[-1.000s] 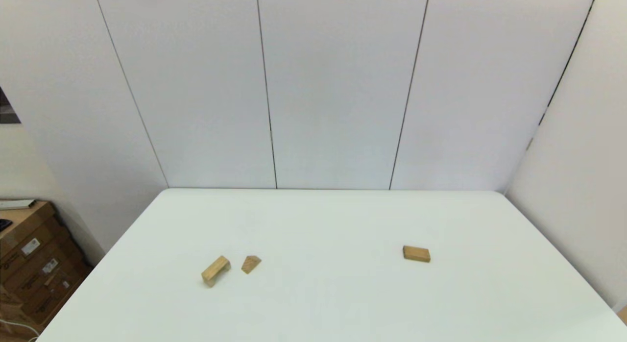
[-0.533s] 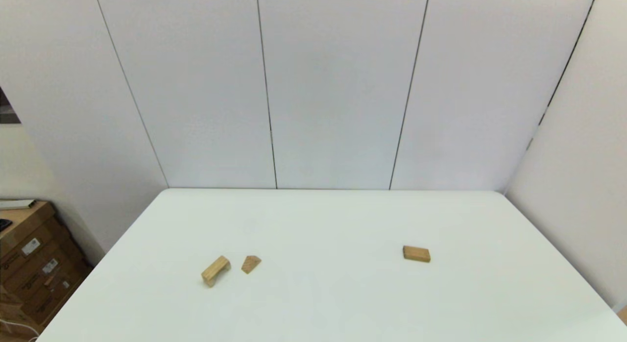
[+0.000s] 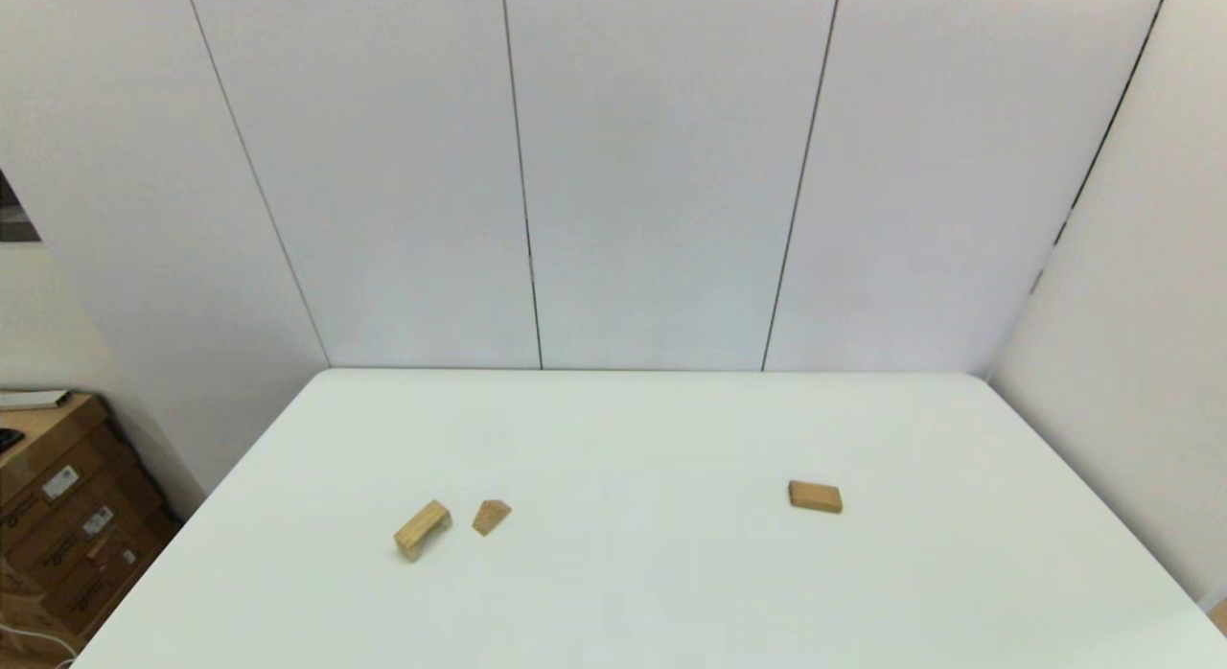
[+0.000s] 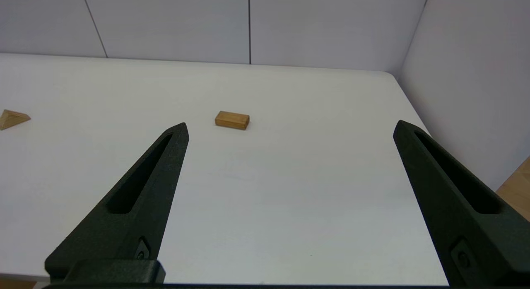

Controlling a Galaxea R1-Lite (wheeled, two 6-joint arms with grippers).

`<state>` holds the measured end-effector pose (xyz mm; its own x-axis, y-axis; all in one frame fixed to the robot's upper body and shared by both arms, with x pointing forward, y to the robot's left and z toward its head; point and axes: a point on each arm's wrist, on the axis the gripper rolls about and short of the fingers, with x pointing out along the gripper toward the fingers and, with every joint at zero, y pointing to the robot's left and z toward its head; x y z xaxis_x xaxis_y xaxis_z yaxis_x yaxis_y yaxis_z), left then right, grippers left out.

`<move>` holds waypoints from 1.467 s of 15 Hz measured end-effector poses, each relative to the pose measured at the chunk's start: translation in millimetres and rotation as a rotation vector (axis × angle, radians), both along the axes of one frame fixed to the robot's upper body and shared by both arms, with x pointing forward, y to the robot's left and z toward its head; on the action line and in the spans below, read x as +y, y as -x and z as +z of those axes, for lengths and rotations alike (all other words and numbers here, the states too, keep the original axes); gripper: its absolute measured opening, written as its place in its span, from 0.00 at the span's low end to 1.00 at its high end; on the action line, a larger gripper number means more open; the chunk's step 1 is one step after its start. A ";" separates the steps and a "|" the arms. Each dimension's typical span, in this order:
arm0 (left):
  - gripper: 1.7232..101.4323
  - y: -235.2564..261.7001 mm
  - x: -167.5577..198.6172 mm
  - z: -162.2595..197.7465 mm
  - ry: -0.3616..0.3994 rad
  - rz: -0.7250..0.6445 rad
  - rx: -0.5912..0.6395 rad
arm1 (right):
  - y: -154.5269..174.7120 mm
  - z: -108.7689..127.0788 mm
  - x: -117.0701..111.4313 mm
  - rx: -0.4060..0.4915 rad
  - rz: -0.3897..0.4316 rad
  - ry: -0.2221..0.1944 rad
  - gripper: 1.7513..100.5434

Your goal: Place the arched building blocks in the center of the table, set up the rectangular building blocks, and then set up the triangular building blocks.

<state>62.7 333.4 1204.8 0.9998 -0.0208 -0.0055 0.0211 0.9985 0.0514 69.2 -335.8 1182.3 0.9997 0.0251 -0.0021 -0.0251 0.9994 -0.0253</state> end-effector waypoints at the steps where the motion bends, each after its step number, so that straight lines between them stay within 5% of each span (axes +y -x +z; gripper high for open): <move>1: 0.96 0.8 -0.2 9.3 -0.027 -0.009 -0.007 | 0.0 0.0 0.0 0.000 0.000 0.000 0.97; 8: 0.96 -26.1 -2.4 94.5 -0.073 -0.099 0.071 | 0.0 0.0 0.0 0.000 0.000 0.000 0.97; 13: 0.96 -124.8 -2.8 124.8 -0.052 -0.108 0.465 | 0.0 0.0 0.0 0.000 0.000 0.000 0.97; 17: 0.96 -223.7 -5.3 106.0 -0.019 -0.121 0.830 | 0.0 0.0 0.0 0.000 0.000 0.000 0.97; 22: 0.96 -323.9 -16.3 66.5 0.046 -0.109 1.110 | 0.0 0.0 0.0 0.000 0.000 0.000 0.97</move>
<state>386.5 317.0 1271.4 0.4339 -0.1316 -0.8913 0.1205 0.9889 -0.0873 69.2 -335.8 1182.3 0.9997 0.0251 -0.0021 -0.0251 0.9994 -0.0253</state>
